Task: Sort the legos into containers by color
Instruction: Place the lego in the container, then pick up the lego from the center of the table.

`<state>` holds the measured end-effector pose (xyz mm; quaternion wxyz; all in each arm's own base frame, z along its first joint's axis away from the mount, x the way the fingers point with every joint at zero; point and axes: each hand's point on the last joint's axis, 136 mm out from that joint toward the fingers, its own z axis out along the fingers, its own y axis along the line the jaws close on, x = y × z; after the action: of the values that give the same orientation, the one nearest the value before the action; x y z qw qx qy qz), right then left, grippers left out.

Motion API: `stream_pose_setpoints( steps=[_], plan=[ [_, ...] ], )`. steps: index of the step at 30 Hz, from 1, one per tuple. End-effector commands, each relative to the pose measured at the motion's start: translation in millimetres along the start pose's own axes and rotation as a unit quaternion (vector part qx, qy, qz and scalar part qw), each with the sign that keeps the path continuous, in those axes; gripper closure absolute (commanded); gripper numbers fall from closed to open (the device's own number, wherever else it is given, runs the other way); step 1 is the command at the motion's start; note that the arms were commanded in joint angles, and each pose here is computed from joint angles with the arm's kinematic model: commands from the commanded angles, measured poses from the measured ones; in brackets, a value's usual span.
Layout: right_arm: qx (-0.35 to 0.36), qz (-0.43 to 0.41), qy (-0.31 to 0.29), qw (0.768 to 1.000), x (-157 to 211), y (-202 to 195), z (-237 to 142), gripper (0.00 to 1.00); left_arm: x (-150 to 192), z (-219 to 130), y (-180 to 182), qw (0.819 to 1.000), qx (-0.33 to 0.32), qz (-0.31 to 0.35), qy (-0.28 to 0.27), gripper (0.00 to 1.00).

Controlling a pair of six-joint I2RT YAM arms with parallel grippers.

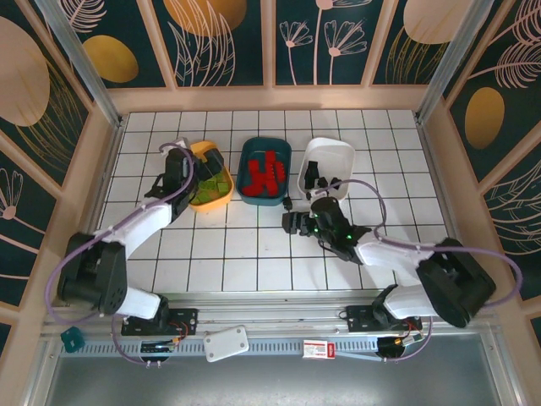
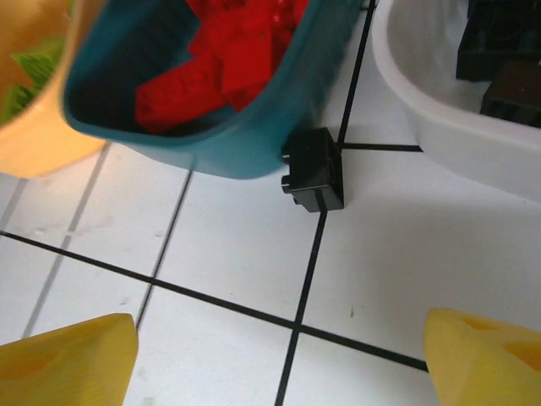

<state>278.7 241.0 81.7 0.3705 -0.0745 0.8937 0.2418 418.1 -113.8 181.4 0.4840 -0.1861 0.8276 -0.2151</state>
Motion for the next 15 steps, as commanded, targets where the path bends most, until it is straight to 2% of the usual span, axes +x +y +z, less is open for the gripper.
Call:
stream_pose_setpoints(
  steps=[1,8,15],
  plan=[
    [0.036,-0.032,0.014,0.999,-3,-2,21,0.17,17,-26,-21,0.998,0.061,-0.008,0.013,0.02],
    [0.087,-0.042,0.024,0.995,-10,-4,60,0.22,68,-65,-7,0.995,0.084,-0.019,0.041,0.01],
    [0.148,-0.066,0.046,0.986,-7,-19,86,0.39,86,-84,12,0.995,0.078,-0.027,0.052,0.02]
  ],
)
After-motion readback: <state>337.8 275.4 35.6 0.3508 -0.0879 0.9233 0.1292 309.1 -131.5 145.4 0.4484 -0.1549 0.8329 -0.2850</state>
